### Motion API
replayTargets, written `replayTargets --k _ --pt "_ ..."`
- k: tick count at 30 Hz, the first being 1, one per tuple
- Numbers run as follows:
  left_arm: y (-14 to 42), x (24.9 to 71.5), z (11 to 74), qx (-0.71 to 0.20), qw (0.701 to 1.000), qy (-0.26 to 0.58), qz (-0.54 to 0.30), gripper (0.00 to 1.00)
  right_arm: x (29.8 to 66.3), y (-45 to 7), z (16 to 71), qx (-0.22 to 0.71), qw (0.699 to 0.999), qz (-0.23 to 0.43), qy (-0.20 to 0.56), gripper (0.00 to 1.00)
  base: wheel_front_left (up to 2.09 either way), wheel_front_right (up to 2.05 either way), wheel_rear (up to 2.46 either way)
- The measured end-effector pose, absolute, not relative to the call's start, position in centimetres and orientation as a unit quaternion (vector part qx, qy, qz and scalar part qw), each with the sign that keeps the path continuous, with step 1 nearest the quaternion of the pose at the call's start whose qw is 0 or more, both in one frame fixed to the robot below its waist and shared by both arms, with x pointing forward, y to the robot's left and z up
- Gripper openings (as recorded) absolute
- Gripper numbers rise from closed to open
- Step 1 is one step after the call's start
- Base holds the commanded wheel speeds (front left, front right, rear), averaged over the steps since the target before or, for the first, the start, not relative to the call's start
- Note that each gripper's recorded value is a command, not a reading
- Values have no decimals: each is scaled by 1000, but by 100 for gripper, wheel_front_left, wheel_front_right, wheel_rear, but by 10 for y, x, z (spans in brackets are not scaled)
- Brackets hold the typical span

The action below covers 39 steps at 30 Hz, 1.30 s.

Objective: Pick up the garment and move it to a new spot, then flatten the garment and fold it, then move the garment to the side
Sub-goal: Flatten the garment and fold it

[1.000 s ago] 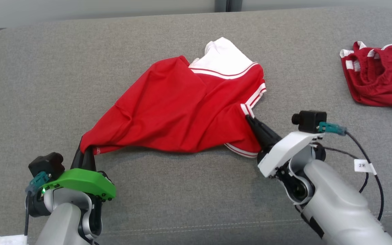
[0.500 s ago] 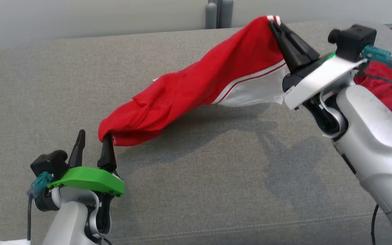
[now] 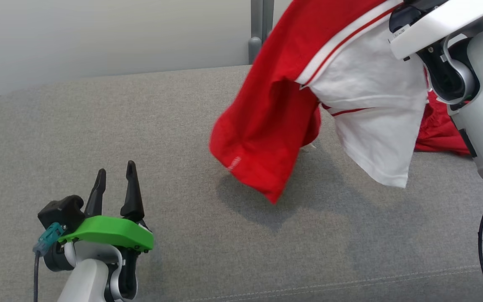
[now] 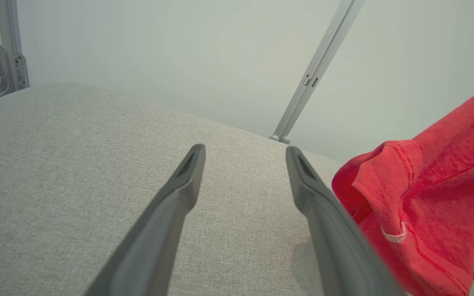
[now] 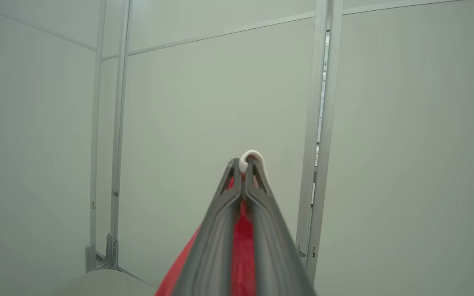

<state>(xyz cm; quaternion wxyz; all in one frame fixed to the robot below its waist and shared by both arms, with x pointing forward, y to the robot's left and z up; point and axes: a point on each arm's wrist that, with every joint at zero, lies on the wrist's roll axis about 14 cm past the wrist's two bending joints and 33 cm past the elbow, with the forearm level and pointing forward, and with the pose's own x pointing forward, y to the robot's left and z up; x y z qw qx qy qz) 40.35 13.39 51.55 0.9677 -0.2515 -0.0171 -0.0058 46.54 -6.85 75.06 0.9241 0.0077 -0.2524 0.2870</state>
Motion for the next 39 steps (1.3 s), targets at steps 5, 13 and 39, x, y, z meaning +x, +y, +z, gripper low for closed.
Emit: replayTargets --k 5,13,39 --pt "133 396 520 -253 967 -25 -8 100 457 -72 763 16 923 285 -260 0 0 0 0" --pt "115 394 530 -250 967 -33 -38 100 443 -34 745 30 916 334 -222 0 0 0 0" --pt "136 383 521 -255 966 -26 -6 100 478 -147 502 107 980 85 145 0 0 0 0"
